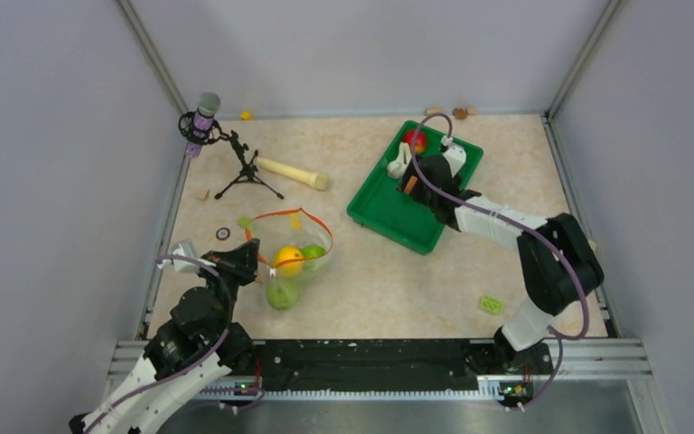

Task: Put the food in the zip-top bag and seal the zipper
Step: Pick up the fake fruit from the bin.

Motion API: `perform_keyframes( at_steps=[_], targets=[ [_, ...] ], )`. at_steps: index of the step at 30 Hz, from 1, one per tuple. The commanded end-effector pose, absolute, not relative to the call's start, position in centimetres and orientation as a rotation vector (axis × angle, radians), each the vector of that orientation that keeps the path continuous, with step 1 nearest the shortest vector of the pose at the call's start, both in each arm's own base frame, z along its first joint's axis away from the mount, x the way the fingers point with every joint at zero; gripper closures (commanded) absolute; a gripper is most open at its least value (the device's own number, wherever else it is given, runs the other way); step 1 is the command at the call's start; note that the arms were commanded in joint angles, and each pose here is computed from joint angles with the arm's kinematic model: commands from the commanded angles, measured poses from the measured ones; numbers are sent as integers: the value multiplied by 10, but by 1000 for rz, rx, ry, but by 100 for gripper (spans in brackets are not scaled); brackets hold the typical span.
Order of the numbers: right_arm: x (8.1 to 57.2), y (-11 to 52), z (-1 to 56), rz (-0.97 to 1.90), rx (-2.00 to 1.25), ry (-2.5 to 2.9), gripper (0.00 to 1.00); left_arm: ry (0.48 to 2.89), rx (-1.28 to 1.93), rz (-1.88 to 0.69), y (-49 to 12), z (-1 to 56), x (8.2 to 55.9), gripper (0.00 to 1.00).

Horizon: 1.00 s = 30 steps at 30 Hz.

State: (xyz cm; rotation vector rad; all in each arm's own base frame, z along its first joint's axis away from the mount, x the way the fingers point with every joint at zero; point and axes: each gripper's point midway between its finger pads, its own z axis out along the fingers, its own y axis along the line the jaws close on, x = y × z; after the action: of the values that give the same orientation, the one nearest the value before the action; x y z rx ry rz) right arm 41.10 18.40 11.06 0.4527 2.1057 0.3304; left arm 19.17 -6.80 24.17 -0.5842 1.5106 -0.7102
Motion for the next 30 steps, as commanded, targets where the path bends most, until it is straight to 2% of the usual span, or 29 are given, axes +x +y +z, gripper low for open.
perform_keyframes(
  at_steps=[1,19,25,28,30],
  targets=[
    [442,191,115,359,495,2076,9,1439,-671,-736,-54,247,189,100],
    [476,175,60,281,589,2099,16,1435,-670,-735,-54,245,190,100],
    [481,182,55,291,507,2126,32,1442,-604,-766,-65,252,189,100],
    [481,184,60,305,472,2118,51,1464,-537,-773,-74,252,189,100],
    [478,184,68,323,449,2107,56,1487,-508,-764,-80,249,190,100]
  ],
)
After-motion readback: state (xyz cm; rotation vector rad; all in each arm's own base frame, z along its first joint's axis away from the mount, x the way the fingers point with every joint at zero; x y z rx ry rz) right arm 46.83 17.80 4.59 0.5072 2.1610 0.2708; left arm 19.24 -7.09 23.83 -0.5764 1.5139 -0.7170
